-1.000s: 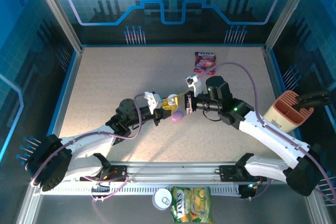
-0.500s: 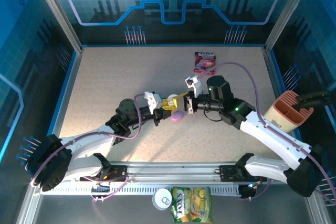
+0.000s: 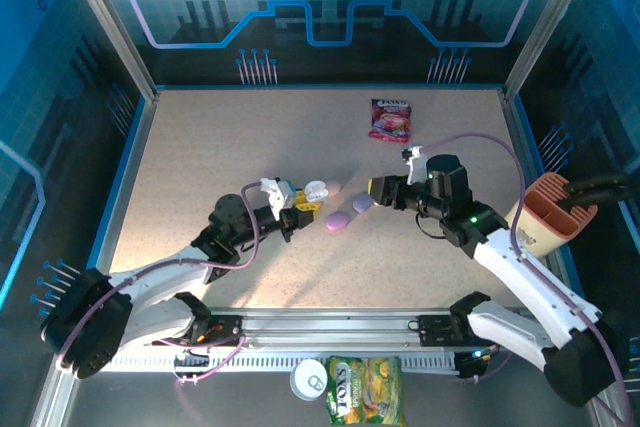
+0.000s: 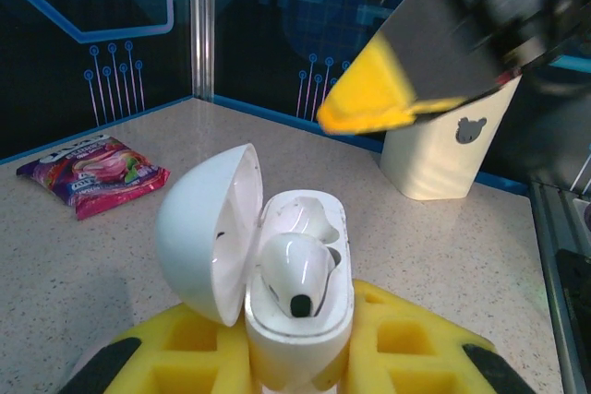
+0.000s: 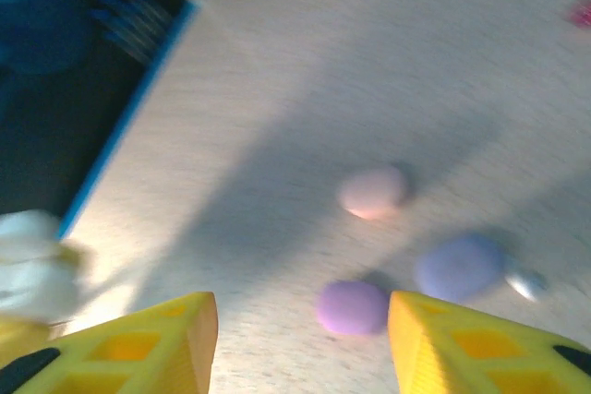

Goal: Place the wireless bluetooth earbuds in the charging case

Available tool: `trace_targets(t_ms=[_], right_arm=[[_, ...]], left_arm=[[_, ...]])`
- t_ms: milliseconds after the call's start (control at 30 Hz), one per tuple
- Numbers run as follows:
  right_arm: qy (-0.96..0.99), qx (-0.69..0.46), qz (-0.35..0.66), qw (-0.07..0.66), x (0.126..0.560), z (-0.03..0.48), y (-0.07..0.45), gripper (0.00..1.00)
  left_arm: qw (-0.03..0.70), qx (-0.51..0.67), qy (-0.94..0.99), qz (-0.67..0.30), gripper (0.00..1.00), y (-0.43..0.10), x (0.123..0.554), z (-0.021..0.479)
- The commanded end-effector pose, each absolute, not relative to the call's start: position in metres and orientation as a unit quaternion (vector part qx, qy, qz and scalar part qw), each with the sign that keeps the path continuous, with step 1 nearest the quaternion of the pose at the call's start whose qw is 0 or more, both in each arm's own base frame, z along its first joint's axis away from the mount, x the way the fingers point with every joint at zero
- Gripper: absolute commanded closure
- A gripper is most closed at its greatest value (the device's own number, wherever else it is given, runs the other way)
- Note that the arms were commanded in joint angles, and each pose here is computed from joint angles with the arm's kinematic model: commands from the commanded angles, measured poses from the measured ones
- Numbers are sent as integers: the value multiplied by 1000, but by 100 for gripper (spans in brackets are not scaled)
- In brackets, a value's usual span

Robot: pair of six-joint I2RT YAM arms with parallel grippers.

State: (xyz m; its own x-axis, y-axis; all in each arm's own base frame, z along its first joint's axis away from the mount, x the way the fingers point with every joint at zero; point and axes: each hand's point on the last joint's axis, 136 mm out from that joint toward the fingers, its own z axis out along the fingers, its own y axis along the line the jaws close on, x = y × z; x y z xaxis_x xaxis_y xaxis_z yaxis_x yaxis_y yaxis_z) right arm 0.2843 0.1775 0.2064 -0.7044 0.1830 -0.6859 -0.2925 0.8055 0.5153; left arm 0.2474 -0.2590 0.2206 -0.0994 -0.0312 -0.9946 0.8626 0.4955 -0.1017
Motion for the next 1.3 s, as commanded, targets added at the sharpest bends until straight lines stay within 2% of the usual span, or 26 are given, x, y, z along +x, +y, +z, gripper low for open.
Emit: trace_targets(t_ms=[0,367,567,667,900,1267], right_arm=[[915,25,224,333,290,153,148,48],[962,-6,127,242,332,75,144,61],[969,-29,84,229,363,59,145,65],[973,-43,58,220,370,52,142,64],[973,-107,68,194,370,38,162,49],[973,-133,83,171,366,26,175,44]], left_arm=[[589,323,634,-383,83,-255,245,223],[579,318,645,-385,82,-255,246,218],[578,319,647,-381,82,-253,244,217],[579,319,648,-377,82,-252,245,217],[578,320,648,-377,82,-253,246,217],[574,320,647,-387,82,-254,243,220]])
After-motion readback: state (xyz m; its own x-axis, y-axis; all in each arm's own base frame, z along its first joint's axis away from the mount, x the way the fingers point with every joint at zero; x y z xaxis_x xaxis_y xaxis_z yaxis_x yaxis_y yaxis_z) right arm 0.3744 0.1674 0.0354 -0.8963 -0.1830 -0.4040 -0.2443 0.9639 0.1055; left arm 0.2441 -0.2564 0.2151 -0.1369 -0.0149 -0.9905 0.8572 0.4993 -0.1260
